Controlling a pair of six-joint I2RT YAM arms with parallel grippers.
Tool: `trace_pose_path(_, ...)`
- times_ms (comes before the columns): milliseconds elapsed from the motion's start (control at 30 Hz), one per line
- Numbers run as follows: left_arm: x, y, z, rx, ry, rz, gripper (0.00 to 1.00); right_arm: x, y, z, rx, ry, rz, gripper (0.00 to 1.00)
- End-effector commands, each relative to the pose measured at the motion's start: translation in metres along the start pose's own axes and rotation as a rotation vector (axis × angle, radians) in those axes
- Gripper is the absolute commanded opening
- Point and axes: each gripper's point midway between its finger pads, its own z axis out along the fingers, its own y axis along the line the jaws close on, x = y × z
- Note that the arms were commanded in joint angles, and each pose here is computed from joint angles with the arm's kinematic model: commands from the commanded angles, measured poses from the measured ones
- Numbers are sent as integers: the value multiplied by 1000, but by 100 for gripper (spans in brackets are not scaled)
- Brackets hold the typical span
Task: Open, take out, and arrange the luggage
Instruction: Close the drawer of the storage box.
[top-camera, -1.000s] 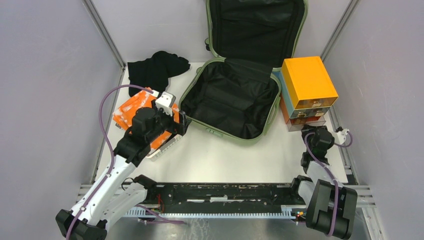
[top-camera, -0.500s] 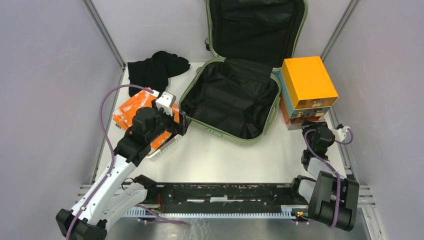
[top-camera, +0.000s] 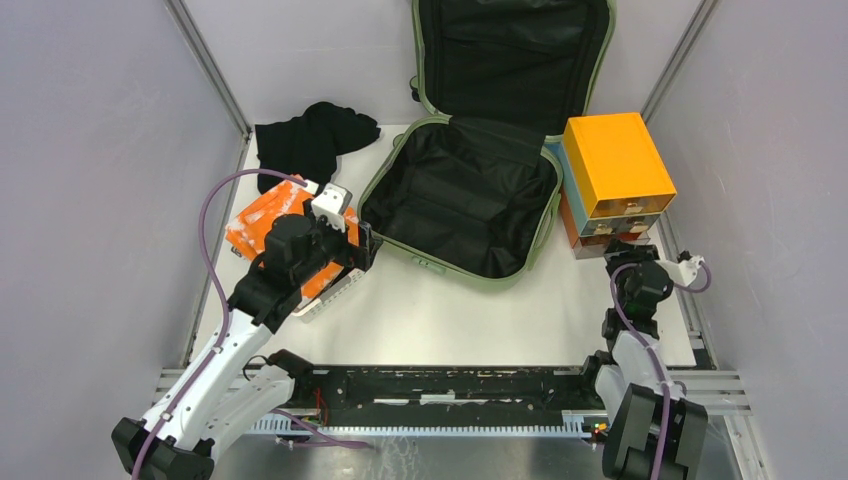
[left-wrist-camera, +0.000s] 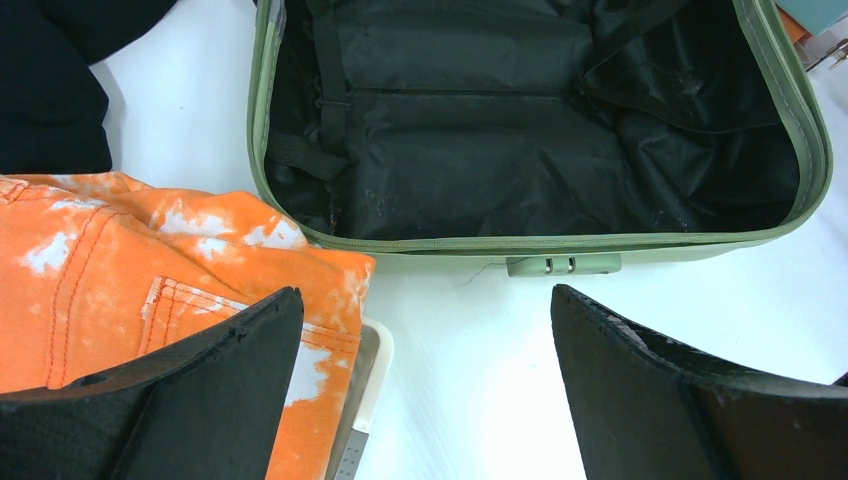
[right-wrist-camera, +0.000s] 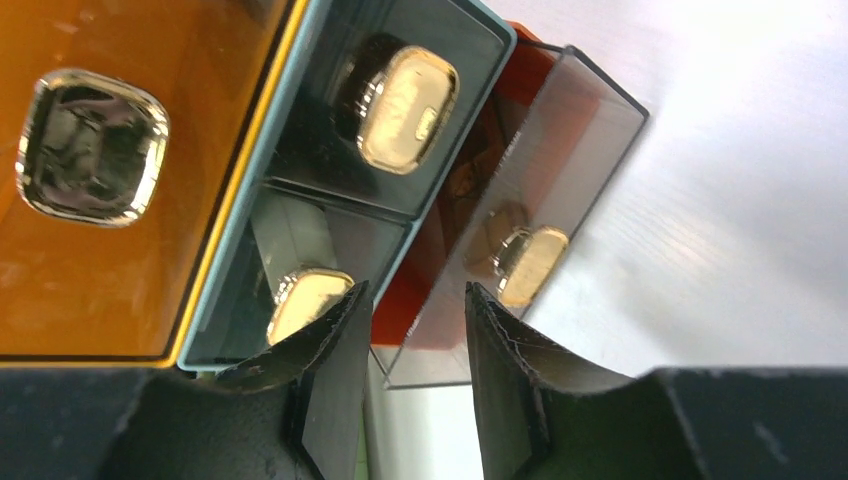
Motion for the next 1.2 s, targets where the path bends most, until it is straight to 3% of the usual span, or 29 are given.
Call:
trace_pose_path(0,-9,1,0,0,-33,54,98,2,-12,-7,26,-9,-7,45)
trace_pose_path(367,-2,16,3,-77,-13,51,98,39,-66,-21,186,73,32,32)
trace_pose_path(533,-2,18,4,-82,-15,51,98,34,-58,-13,193,84,31,28)
trace_pose_path(733,4,17,9,-77,8,50,97,28,-35,-8,50,43,32,29)
trace_pose_path(1167,2,16,9,-71,1,47,96,25,-29,-21,-30,10,-23,33)
